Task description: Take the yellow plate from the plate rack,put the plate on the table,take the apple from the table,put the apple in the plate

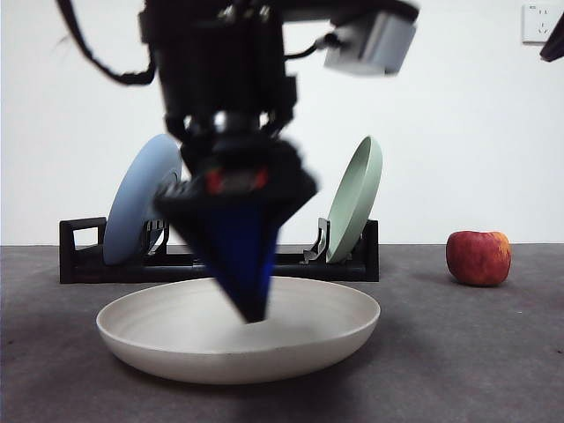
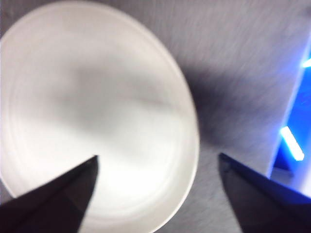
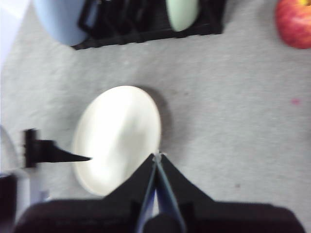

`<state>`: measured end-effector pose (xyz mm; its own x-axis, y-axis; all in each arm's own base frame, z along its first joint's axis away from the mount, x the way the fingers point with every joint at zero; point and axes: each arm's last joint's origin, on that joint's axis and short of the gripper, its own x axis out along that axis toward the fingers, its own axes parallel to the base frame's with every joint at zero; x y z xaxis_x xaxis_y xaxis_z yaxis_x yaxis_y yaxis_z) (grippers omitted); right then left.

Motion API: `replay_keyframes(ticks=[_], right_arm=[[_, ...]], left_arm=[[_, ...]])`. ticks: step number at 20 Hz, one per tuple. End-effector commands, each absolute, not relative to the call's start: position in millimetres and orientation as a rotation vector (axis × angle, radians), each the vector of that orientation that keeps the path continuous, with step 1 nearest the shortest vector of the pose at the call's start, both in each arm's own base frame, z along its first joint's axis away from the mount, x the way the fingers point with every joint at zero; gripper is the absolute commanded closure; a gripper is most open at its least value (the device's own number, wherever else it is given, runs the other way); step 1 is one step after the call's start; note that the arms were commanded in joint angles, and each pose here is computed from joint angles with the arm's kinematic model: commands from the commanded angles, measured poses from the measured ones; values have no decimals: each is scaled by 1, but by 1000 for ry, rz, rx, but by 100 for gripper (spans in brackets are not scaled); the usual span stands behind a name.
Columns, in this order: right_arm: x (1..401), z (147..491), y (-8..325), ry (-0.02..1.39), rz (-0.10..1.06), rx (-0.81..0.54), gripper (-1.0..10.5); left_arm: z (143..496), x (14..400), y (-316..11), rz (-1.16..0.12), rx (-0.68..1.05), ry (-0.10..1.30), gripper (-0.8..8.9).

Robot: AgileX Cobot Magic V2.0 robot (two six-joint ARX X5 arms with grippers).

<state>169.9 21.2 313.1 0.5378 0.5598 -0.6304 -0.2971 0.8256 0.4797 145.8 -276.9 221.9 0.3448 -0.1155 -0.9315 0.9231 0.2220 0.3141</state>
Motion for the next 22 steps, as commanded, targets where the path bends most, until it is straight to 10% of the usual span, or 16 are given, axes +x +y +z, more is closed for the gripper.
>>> replay_keyframes(ticks=[1,4,8,11,15,22], right_arm=[[172,313,20,861,470,325,928],[180,310,19,867,389,322,640],[202,300,19,889,377,321,152],[225,287,19,900,353,313,127],[264,272,15,916,158,224,127],[357,255,19,981,155,194,127]], left_arm=[[241,141,-282,-991,978,957,189],[276,131,-279,-1091,823,934,226],[320,117,-251,-1074,719,871,659],[348,104,-221,-1063,631,816,819],[378,89,-188,-1050,470,720,819],[401,71,-151,-1027,312,656,819]])
